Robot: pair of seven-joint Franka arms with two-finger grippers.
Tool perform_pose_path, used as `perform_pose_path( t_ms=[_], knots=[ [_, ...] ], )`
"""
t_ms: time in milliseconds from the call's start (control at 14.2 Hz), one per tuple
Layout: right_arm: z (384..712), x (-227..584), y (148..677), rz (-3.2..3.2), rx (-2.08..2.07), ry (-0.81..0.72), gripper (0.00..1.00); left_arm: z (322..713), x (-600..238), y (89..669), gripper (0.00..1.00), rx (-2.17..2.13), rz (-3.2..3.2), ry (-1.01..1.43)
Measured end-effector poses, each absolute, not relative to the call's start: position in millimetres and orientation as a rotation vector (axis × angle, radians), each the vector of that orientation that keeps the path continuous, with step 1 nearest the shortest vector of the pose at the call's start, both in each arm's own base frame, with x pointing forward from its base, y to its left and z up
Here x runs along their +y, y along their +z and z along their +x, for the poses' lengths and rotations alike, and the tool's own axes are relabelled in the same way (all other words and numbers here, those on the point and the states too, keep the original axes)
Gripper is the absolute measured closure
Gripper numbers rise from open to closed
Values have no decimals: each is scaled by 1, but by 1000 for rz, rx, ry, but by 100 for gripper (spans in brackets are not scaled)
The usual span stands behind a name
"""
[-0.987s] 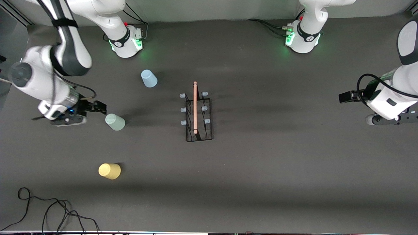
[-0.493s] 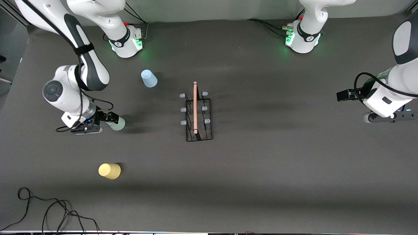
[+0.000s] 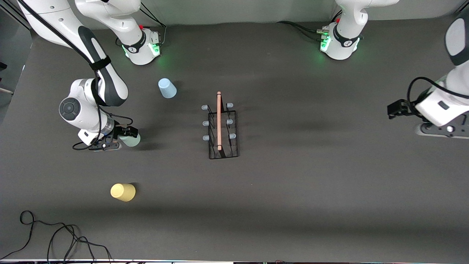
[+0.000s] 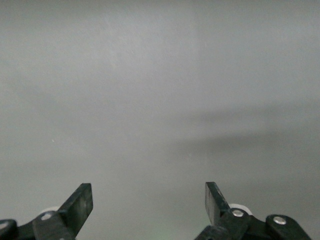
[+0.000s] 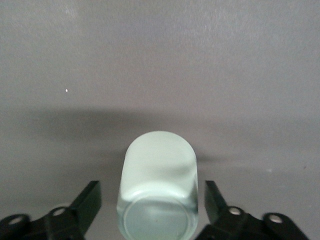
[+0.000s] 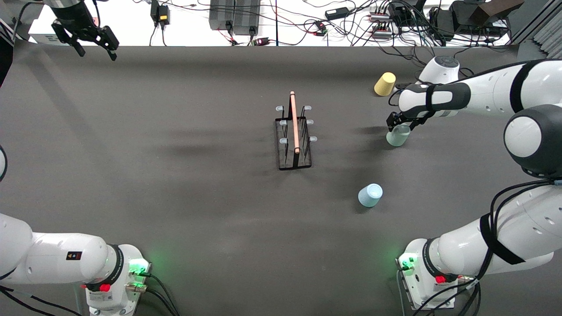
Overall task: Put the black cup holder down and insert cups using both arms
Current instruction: 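Grasp the pale green cup with the right gripper, then carry the pale green cup to the rack with the right gripper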
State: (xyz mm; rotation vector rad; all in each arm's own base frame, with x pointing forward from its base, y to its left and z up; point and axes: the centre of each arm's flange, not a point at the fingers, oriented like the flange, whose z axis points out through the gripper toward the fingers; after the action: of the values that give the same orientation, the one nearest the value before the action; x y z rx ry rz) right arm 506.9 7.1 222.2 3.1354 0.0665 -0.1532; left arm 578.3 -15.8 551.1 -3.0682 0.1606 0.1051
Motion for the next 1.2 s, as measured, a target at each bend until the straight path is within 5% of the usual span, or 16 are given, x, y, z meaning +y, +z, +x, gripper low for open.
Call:
perform_pose_path(
  t_ms=[141,423,775,1198],
  knots=[
    [505,6,223,3134,63,-187,34,579,-9,552,0,152,-3074,95],
    [517,6,255,3136,62,-219,34,579,-10,551,0,155,-3075,98],
    [556,8,435,3138,79,-271,34,579,-10,550,0,155,-3075,101],
    [525,50,562,3108,-253,-254,34,579,-10,550,0,154,-3075,104]
  ],
)
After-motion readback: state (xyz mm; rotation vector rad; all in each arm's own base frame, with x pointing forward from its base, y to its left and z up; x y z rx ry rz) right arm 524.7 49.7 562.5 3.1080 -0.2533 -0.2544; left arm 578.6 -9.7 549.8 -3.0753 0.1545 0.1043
